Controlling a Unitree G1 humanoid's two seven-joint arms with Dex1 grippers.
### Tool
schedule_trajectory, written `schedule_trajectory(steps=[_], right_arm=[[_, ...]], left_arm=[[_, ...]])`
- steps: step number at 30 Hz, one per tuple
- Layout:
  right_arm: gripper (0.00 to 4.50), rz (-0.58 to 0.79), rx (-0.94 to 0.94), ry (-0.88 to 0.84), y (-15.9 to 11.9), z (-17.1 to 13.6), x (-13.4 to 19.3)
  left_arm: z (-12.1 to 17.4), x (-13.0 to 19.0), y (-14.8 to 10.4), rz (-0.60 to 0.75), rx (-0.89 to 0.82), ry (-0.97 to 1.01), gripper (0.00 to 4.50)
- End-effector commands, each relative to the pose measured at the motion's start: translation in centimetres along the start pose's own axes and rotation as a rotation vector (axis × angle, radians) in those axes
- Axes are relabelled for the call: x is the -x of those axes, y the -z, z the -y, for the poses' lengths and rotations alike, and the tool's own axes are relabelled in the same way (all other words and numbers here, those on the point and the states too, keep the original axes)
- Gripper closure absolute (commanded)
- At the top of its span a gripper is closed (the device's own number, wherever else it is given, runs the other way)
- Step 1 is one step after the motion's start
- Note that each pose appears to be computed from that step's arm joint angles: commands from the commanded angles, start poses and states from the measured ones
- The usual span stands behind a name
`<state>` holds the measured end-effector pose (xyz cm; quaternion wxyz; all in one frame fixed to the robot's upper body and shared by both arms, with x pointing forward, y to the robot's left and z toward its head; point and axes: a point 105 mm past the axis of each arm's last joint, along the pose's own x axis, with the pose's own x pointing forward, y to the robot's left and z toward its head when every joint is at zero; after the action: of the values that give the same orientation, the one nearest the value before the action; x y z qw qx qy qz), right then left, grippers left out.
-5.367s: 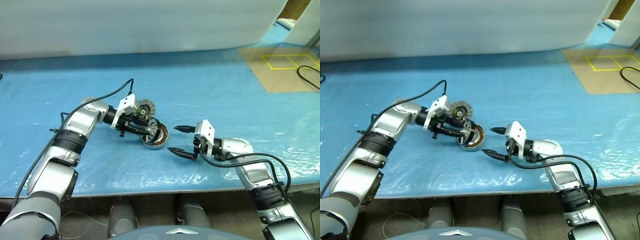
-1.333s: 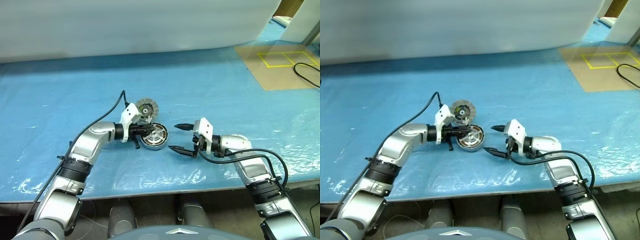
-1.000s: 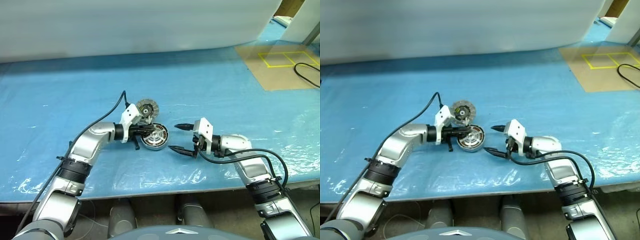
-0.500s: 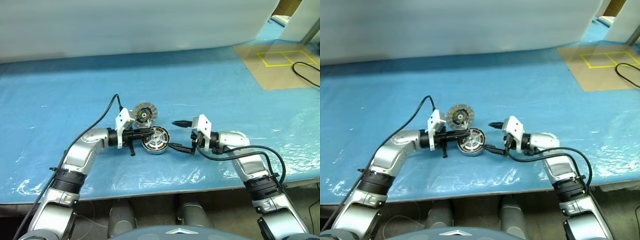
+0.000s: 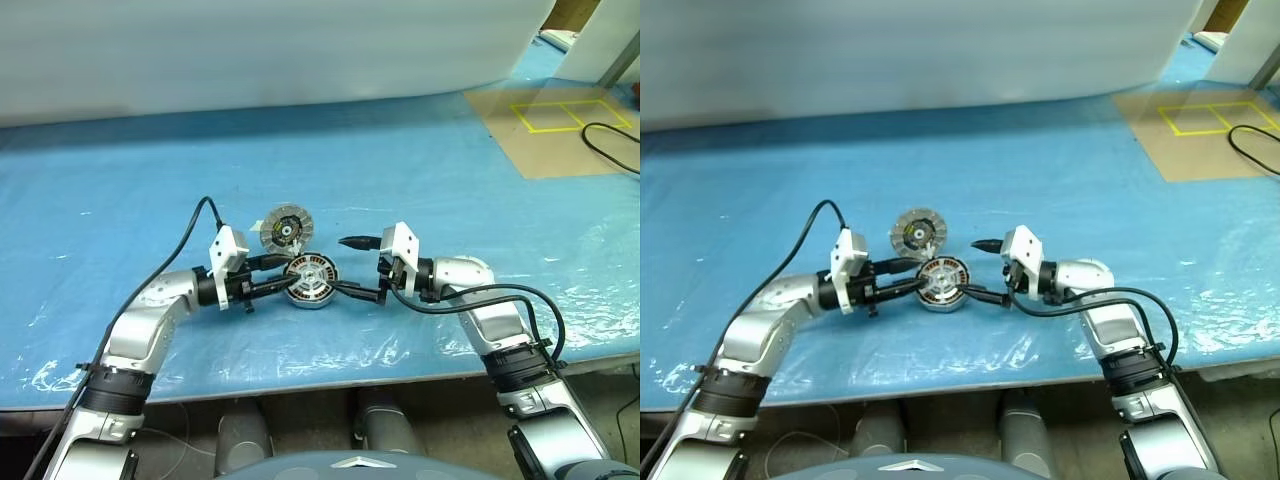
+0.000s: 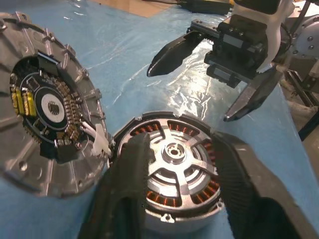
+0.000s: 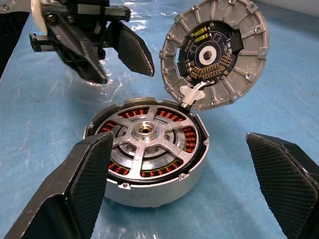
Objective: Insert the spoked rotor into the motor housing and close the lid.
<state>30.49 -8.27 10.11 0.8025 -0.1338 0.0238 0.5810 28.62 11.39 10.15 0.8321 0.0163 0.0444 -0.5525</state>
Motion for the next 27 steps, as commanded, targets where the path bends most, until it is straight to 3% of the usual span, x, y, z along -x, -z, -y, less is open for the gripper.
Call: schedule_trajectory(steps=[1, 4, 5, 12, 19, 22, 27], right_arm=[[0.00, 0.039, 0.012, -0.018, -1.1, 0.2, -0.4], [0.00, 0.046, 0.002, -0.028, -1.2, 0.3, -0.7], [0.00, 0.047, -0.002, -0.031, -1.2, 0.3, -0.7], [0.00, 0.050, -0.044, -0.048, -1.3, 0.7, -1.1], [0.00, 0.039, -0.043, -0.051, -1.0, 0.8, -1.0], [0.00, 0.036, -0.043, -0.050, -0.9, 0.7, -0.8], [0.00, 0.028, -0.039, -0.050, -0.7, 0.6, -0.8]], left_arm=[[0.1, 1.1, -1.0, 0.053, -0.061, -0.045, 1.15], [0.0, 1.8, -0.9, 0.073, -0.085, -0.096, 0.14], [0.0, 2.0, -0.8, 0.079, -0.092, -0.110, 0.05], [0.4, 3.1, -0.3, 0.086, -0.054, -0.155, 0.05], [-2.1, 5.6, 0.2, 0.076, 0.013, -0.337, 0.05], [-2.7, 6.9, 0.2, 0.086, 0.042, -0.380, 0.65], [-4.5, 8.4, 0.0, 0.133, 0.093, -0.480, 2.34]])
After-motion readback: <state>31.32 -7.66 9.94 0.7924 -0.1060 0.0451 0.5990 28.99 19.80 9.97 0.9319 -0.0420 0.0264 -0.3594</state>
